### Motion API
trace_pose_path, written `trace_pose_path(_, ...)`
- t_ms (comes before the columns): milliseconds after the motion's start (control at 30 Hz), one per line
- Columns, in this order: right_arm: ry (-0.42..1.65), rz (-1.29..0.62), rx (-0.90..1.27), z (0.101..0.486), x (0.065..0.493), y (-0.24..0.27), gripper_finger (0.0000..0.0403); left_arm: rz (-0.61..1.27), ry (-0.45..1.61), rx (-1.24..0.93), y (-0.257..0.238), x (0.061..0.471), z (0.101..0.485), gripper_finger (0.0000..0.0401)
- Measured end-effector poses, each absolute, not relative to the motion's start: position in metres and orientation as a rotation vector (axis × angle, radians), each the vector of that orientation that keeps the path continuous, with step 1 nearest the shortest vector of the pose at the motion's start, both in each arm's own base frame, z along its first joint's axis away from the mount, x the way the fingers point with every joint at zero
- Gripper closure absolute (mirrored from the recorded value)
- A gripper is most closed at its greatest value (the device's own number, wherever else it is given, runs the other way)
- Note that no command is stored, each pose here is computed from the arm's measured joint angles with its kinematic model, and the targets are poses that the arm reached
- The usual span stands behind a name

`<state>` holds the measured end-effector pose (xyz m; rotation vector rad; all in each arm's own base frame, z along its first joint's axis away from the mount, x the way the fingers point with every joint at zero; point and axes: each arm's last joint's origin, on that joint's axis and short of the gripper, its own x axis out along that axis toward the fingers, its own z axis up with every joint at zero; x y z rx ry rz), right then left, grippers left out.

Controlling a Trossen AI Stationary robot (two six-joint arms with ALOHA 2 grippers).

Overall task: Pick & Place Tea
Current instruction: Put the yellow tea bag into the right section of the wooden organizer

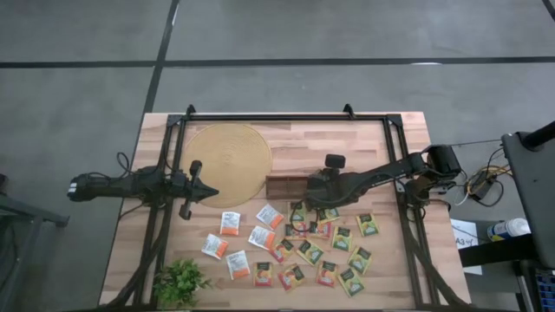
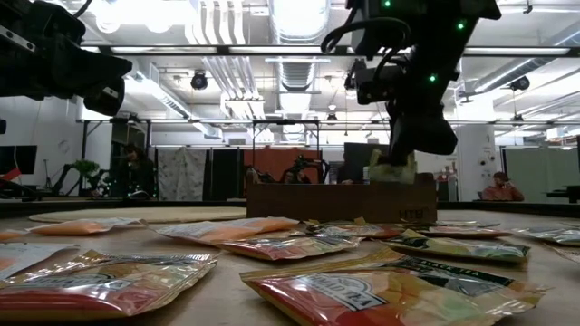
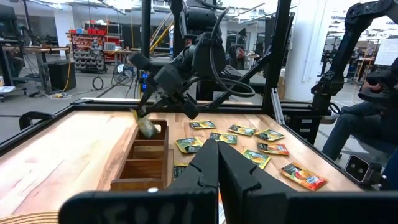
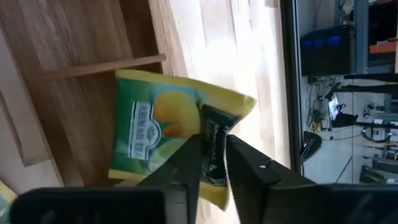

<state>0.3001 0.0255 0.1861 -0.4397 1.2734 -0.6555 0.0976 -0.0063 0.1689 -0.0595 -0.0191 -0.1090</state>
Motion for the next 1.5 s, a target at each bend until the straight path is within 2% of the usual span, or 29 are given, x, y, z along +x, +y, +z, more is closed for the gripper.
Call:
trace_pose_path(200,1.274,-0.661,-0.440,0.185,0.299,0.025,0.0282,-0.110,-0.019,-0.059,-0.006,0.098,0.169,0.0401)
trace_pose_path(400,1.286,-0.621,-0.494,0.189,0.302,0.026,0.0268,-0.110,-0.019,-0.059,-0.006,0.098,0.169,0.0401)
trace_pose_path(967,1.164,-0.567,-0.485,0.241,0.292,0.025,0.0296,-0.110,-0.018,-0.059,-0.006,0.098,0.169,0.0401)
trace_pose_path(1333,1.141,-0.395,-0.295,0.269,0.263,0.026,0.0312,-0.109,-0.018,-0.059,-0.006,0.098,0.169,0.0401)
trace_pose_path(1500,1.177,-0.312,-0.154,0.262,0.245,0.028,0.0321,-0.109,-0.018,-0.059,-0.006,0.098,0.169,0.0401)
